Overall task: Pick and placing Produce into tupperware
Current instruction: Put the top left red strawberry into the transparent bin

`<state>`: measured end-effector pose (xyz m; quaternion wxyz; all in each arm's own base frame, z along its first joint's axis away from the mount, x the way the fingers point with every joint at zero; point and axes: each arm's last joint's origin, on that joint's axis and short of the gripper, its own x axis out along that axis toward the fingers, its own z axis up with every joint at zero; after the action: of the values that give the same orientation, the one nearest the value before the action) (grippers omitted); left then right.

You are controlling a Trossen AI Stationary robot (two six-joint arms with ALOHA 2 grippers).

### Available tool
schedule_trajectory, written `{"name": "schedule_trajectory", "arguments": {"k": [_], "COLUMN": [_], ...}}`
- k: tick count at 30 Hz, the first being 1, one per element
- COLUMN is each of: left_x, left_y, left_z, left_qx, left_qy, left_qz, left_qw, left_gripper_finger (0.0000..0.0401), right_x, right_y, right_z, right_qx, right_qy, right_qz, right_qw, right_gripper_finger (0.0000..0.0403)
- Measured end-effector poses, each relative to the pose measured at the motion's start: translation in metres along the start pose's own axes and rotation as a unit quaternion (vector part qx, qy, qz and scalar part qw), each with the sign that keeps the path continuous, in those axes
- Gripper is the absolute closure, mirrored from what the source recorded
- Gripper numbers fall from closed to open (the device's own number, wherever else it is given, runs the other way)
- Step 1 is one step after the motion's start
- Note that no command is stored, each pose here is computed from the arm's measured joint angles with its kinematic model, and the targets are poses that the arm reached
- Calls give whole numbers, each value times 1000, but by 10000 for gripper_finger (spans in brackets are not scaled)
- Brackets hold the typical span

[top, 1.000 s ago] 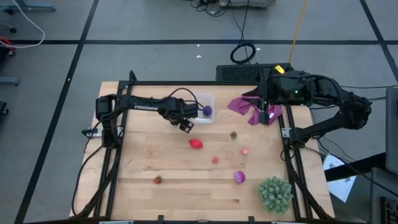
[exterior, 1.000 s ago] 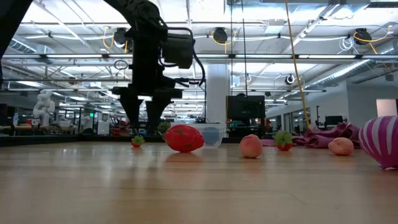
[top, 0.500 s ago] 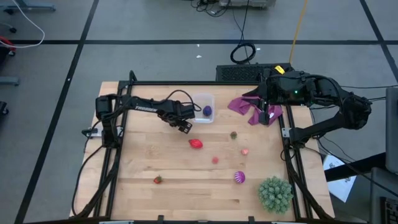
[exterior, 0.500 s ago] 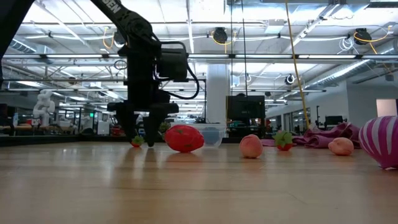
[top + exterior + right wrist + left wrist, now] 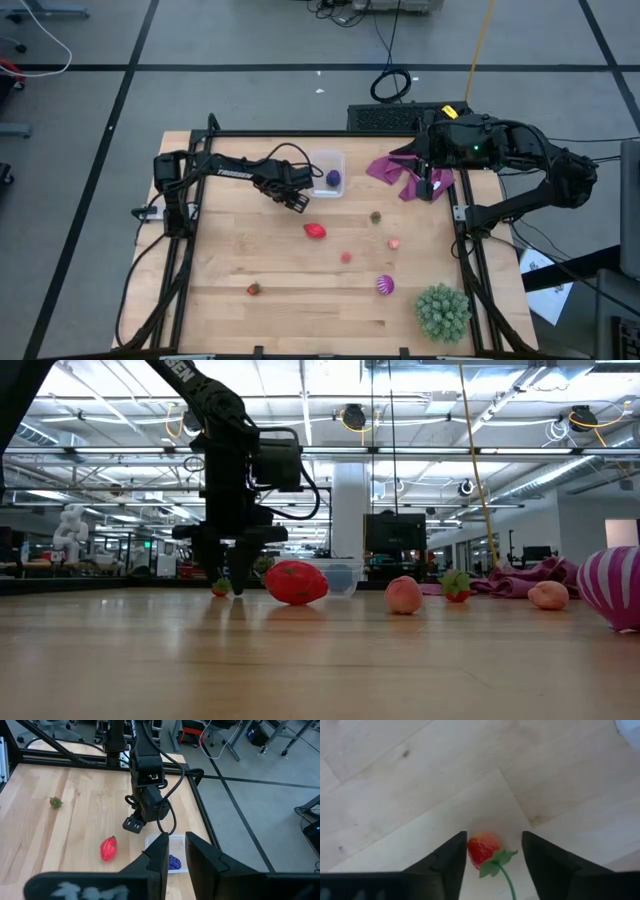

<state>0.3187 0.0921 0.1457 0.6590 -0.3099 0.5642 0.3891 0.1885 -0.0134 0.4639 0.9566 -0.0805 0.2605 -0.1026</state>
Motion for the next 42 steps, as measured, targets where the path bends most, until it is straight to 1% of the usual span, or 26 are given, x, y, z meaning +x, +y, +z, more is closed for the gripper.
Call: {"name": "schedule_trajectory", "arguments": {"k": [6, 21, 37, 42], "left_x": [0, -1, -2, -11], "left_y": [0, -3, -4, -7], "left_z": [0, -6, -7, -2], "left_qx": [-2, -2, -9, -8], "left_qy": [0, 12, 12, 9], "left_qz": [0, 6, 3, -2], "left_qw": [1000, 1000, 1000, 1000], "left_gripper_finger": [250, 308, 308, 308], "right_x": [0, 0, 0, 0], "right_y": [0, 0, 0, 0], "right_z": [0, 0, 0, 0], "right_qx": [0, 0, 0, 0], "right_qy": [0, 0, 0, -1], "right_qz": [0, 0, 0, 0], "right_qw": [1000, 1000, 1000, 1000], "right_gripper_finger": [346, 346, 346, 346]}}
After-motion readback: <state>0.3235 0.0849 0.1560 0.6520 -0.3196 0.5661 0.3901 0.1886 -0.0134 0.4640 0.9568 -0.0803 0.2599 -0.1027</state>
